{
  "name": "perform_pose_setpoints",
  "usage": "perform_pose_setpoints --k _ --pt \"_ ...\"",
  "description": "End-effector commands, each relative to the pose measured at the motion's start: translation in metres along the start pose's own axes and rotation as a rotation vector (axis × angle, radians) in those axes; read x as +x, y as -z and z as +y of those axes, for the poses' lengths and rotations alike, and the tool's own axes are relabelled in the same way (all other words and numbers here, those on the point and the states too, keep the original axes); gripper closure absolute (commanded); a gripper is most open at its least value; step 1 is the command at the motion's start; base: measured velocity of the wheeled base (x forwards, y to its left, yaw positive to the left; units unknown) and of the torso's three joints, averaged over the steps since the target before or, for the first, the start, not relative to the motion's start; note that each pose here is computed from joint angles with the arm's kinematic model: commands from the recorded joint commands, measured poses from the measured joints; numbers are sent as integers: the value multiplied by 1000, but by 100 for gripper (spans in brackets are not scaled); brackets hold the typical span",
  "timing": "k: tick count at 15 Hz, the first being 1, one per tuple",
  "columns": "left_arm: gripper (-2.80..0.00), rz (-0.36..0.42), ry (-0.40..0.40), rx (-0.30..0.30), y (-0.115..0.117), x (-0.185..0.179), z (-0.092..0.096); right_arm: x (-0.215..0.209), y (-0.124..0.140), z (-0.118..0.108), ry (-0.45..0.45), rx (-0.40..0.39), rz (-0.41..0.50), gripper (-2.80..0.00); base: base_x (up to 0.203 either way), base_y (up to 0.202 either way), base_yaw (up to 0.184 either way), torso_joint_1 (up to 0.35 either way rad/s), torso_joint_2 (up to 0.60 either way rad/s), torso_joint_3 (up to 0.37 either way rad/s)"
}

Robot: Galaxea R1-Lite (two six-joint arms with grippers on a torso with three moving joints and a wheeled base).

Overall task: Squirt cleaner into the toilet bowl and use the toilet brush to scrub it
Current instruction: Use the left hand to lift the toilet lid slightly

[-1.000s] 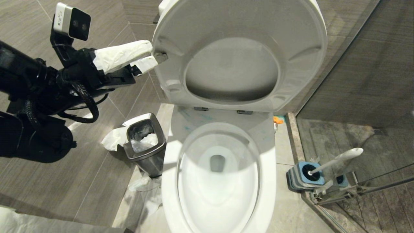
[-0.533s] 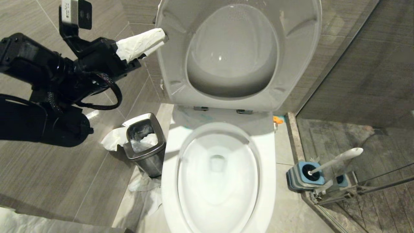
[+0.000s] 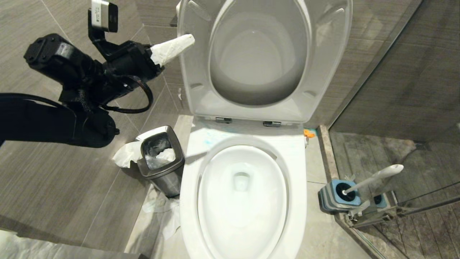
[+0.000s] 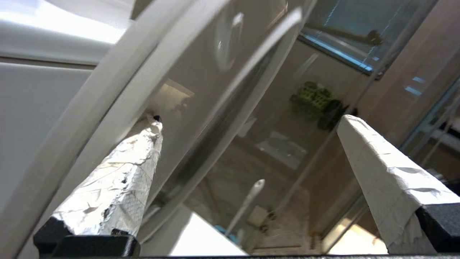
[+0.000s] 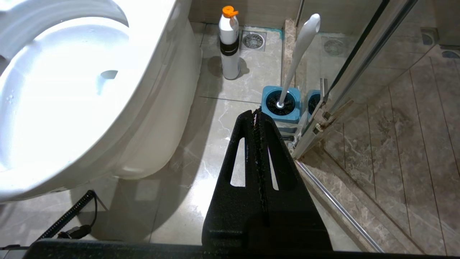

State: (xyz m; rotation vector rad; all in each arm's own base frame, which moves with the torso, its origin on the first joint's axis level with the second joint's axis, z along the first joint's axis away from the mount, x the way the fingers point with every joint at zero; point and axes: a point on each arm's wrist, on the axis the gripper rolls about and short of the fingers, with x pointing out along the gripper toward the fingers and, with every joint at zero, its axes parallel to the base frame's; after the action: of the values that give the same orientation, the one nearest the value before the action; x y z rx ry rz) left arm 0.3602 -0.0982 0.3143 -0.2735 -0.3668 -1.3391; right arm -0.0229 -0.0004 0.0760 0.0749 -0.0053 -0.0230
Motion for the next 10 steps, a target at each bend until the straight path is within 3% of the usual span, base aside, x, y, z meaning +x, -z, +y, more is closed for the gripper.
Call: perform_pose_setpoints --k 1,10 --pt "-280 23 -13 3 17 2 18 0 0 0 0 0 1 0 0 0 0 0 0 0" --pt "-280 23 -136 78 37 16 47 0 0 0 0 0 0 0 0 0 0 0 0 0"
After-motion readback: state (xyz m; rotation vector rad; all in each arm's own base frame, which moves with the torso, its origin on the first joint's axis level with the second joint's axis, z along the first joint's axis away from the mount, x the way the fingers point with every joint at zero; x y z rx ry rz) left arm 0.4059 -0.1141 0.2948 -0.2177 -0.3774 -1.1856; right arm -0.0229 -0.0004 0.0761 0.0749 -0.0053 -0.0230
